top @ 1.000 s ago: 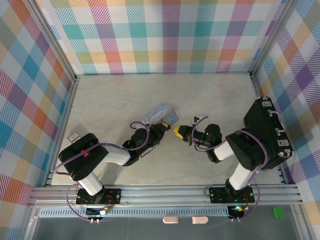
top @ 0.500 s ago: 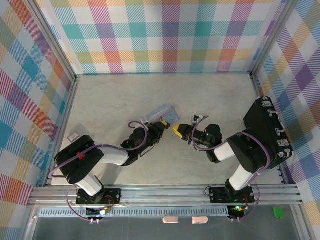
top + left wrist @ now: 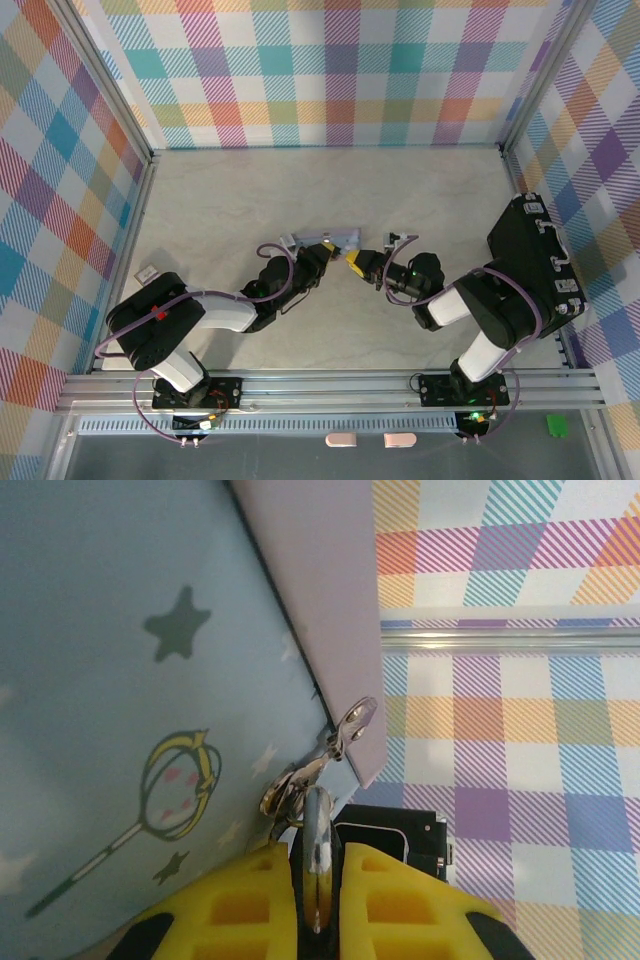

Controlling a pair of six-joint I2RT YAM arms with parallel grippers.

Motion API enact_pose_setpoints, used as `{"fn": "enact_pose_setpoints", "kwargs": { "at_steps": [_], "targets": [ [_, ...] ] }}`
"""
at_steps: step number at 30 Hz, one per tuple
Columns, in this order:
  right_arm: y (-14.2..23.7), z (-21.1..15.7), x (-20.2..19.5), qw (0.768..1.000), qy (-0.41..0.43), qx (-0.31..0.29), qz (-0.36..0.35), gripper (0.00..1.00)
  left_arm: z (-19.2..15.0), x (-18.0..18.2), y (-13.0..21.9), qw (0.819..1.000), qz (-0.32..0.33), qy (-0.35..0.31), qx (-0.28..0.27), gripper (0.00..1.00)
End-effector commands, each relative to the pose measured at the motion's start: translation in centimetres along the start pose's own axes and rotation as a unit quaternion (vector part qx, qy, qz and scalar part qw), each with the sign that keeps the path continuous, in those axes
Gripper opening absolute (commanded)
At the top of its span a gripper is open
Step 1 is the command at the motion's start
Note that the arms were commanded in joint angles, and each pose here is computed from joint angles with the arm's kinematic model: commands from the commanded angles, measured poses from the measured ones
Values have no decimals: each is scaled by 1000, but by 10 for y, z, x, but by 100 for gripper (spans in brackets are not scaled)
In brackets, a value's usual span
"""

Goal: Unlock a padlock with a key

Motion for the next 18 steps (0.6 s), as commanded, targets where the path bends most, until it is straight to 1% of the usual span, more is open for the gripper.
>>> {"fn": "enact_pose_setpoints", "kwargs": {
  "at_steps": [1,7,18],
  "targets": [
    [1,4,-8,999,16,-27,-20,0,-58,-49,9,989,-88,20,121,0],
    [8,2,-12,998,42,-32,-29,0,-56,-36,10,991,-64,21,118,0],
    [19,-10,-20,998,43,-22,-41,0,-57,-21,13,991,-45,30,124,0]
  ]
}}
Point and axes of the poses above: each hand's point on the last joint's axis, 136 mm out from that joint toward the fingers, its own y axis back along the fingers, its own x axis along the line the jaws close on, z = x × y, the point moved 1 cm from there along y, back along the fingers, and after that the axes turned 9 degrees about y, right-handed, at the moved point
